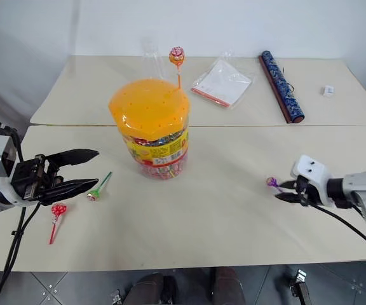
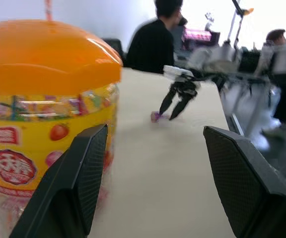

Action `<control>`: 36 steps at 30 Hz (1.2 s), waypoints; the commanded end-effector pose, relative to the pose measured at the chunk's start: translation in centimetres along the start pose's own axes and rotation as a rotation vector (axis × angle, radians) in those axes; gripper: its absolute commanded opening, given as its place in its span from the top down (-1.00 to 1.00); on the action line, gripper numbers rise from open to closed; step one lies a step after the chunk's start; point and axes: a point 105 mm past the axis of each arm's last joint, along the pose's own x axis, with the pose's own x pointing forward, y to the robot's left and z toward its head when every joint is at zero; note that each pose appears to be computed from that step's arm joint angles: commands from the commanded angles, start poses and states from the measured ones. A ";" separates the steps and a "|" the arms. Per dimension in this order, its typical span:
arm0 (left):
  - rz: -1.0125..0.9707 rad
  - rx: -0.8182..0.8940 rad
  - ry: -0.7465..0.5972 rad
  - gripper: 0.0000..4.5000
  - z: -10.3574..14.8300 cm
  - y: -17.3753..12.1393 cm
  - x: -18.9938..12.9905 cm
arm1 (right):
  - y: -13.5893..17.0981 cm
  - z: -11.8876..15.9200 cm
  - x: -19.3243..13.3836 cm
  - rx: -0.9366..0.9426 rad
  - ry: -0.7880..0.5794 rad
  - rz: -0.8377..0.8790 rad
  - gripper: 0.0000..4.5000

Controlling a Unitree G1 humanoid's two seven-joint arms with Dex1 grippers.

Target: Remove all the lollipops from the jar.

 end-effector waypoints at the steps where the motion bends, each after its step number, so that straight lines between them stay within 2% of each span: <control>1: 0.148 0.017 -0.179 -0.46 2.8 1.6 -1.1 | 0.3 9.7 -0.3 -0.054 -0.426 0.052 0.08; 4: 0.208 -0.013 -0.265 -0.46 3.7 2.4 -1.3 | 0.7 14.1 1.6 -0.035 -0.566 0.082 0.08; 10: 0.216 -0.036 -0.302 -0.46 3.8 2.7 -1.0 | 0.1 19.6 5.4 0.013 -0.675 0.067 0.08; 18: 0.199 -0.045 -0.316 -0.46 3.5 2.4 -0.2 | -0.1 22.2 8.3 0.050 -0.684 0.052 0.08; 23: 0.192 -0.042 -0.337 -0.46 3.7 2.3 0.0 | 1.3 23.0 8.8 0.035 -0.710 0.135 0.08; 25: 0.194 -0.039 -0.341 -0.46 3.8 2.4 0.0 | 1.4 23.1 9.0 0.030 -0.714 0.142 0.37; 26: 0.194 -0.038 -0.345 -0.46 3.8 2.4 0.0 | 1.5 23.1 9.0 0.027 -0.716 0.148 0.43; 29: 0.190 -0.037 -0.352 -0.46 3.9 2.4 0.0 | 2.1 23.3 9.2 0.018 -0.726 0.192 0.87; 36: 0.184 -0.035 -0.356 -0.46 4.0 2.5 0.2 | 1.9 23.8 9.3 0.018 -0.756 0.185 0.87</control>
